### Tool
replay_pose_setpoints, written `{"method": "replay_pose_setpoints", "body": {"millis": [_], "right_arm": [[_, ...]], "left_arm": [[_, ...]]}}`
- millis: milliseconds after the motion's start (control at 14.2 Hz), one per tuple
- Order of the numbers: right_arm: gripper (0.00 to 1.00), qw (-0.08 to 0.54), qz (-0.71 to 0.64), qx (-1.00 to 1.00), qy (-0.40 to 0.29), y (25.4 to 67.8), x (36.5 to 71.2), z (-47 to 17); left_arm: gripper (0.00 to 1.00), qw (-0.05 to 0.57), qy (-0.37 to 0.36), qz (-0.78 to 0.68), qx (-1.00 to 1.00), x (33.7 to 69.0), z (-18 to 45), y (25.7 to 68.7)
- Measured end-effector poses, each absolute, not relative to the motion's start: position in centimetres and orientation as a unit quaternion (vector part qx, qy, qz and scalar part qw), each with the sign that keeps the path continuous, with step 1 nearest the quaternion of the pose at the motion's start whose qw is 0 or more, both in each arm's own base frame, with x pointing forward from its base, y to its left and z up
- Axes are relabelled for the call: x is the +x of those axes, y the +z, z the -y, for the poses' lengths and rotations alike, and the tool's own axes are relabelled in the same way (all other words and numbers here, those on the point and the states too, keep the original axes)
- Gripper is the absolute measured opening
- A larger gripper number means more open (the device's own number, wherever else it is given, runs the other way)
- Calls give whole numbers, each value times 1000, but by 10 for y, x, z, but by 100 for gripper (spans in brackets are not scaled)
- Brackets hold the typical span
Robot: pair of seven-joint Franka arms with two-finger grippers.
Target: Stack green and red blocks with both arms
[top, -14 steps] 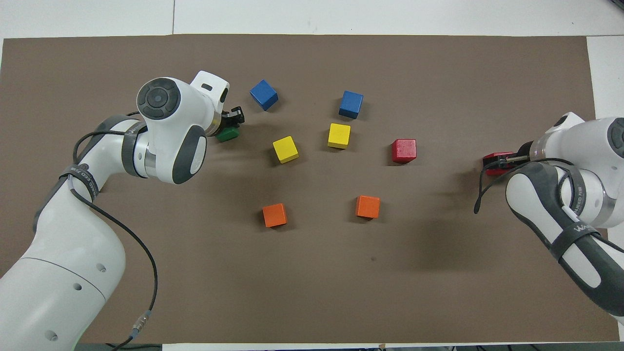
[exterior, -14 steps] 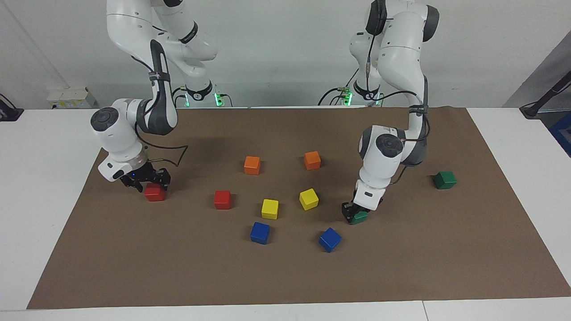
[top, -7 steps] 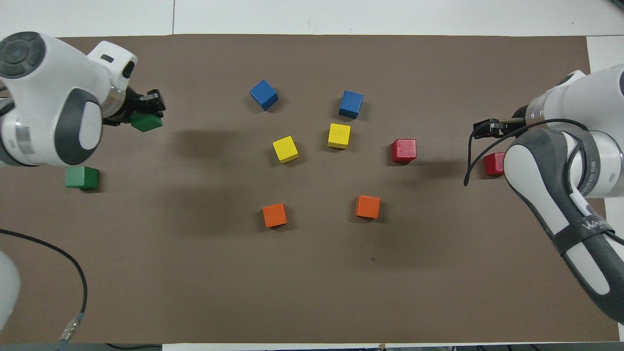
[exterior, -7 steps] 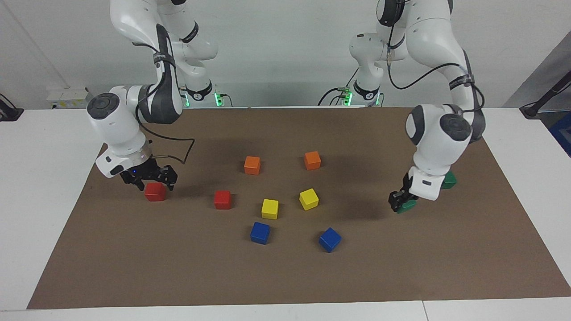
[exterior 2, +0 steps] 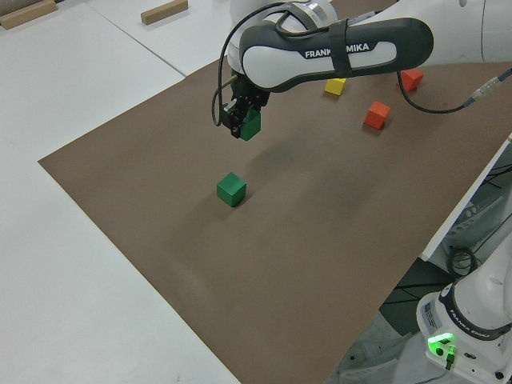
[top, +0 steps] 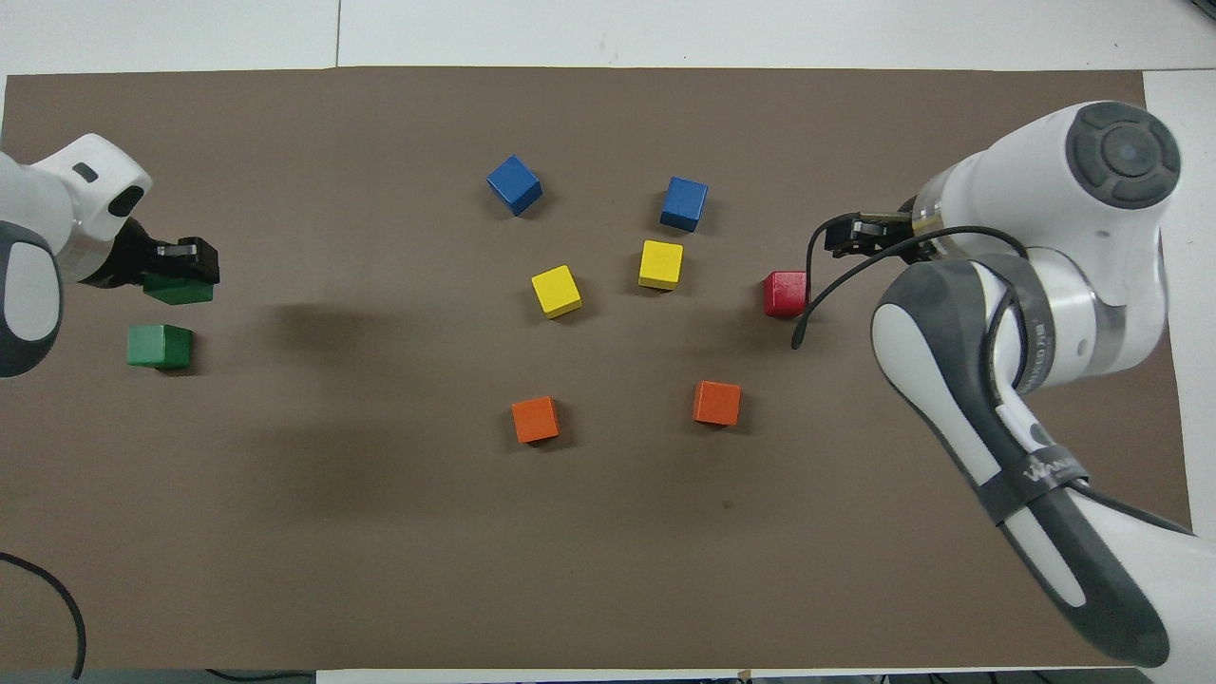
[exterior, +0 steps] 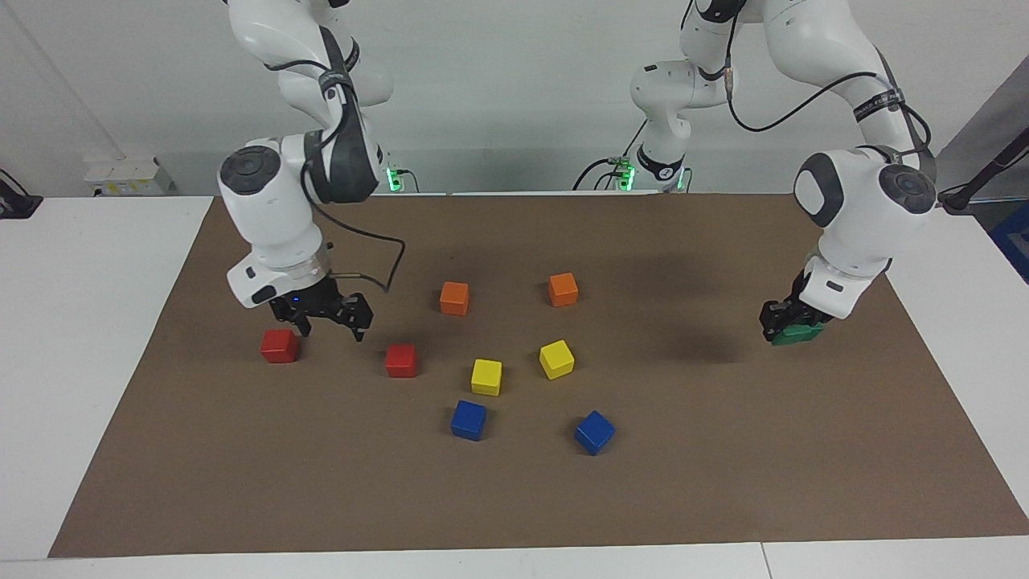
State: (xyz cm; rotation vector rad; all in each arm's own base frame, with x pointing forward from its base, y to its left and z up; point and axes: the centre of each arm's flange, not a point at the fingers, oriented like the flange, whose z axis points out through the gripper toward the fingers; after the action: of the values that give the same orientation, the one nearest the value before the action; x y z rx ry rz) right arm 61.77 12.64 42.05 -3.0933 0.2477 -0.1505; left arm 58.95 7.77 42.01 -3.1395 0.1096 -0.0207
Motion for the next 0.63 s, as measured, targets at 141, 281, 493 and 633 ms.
{"method": "replay_pose_setpoints", "body": {"millis": [141, 281, 493, 633], "right_arm": [[95, 20, -90, -994, -50, 408, 620, -139], [90, 22, -95, -994, -51, 395, 621, -152], [90, 23, -96, -994, -52, 375, 626, -154], [90, 24, -96, -994, -56, 361, 628, -154]], "left_arm": [[56, 3, -19, -39, -999, 579, -105, 416], [56, 8, -38, -37, -999, 571, -114, 403], [56, 13, -56, -34, -998, 557, -115, 380], [56, 14, -59, -36, -997, 553, -114, 377]]}}
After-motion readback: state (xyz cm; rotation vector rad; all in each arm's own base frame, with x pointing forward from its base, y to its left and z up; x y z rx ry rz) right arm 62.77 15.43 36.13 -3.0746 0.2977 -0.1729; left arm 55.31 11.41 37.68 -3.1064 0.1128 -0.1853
